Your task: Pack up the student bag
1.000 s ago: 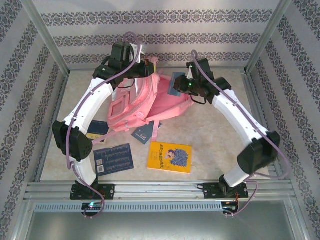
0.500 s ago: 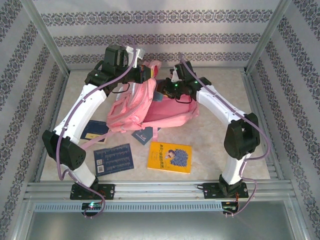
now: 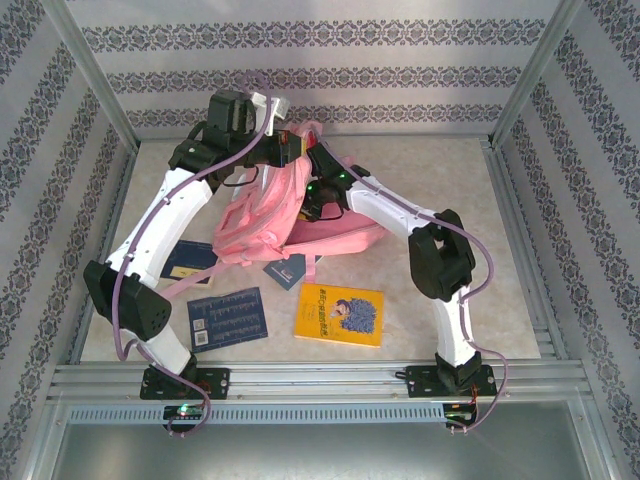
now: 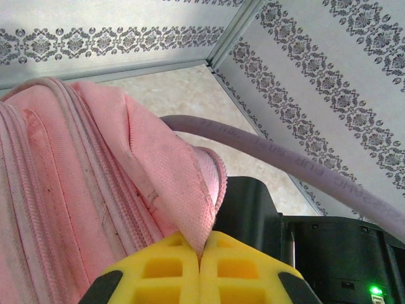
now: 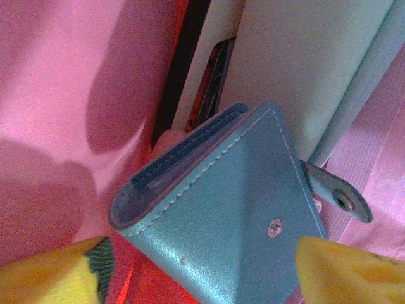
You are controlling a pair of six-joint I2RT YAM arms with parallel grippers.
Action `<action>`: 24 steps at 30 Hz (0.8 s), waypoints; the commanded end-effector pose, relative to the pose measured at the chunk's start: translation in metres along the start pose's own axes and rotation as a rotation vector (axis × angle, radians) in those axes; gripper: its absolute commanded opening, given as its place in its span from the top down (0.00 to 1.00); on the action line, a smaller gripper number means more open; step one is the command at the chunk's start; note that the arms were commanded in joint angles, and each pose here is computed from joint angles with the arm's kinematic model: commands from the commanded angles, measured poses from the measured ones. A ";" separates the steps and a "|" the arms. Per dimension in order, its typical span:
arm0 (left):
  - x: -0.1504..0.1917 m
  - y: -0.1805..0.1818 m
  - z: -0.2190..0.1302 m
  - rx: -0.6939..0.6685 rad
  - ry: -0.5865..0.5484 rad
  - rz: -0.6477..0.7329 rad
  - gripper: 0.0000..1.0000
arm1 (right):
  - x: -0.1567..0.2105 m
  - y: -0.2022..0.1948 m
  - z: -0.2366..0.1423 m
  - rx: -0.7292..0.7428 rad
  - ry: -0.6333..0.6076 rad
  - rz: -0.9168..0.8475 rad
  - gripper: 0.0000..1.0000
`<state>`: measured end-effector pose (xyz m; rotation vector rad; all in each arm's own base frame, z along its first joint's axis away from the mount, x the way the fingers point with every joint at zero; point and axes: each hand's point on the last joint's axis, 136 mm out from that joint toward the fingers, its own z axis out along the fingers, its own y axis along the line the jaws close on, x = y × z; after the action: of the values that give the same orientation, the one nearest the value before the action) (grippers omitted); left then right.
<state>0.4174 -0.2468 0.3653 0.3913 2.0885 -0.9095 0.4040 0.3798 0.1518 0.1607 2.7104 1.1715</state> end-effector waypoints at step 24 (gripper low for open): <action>-0.010 0.009 -0.004 -0.026 -0.114 -0.063 1.00 | 0.070 -0.051 -0.156 0.238 -0.191 -0.423 0.52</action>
<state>0.4223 -0.2405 0.3489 0.2915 2.1067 -0.9317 0.3264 0.2566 0.2289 -0.1046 2.4900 0.7893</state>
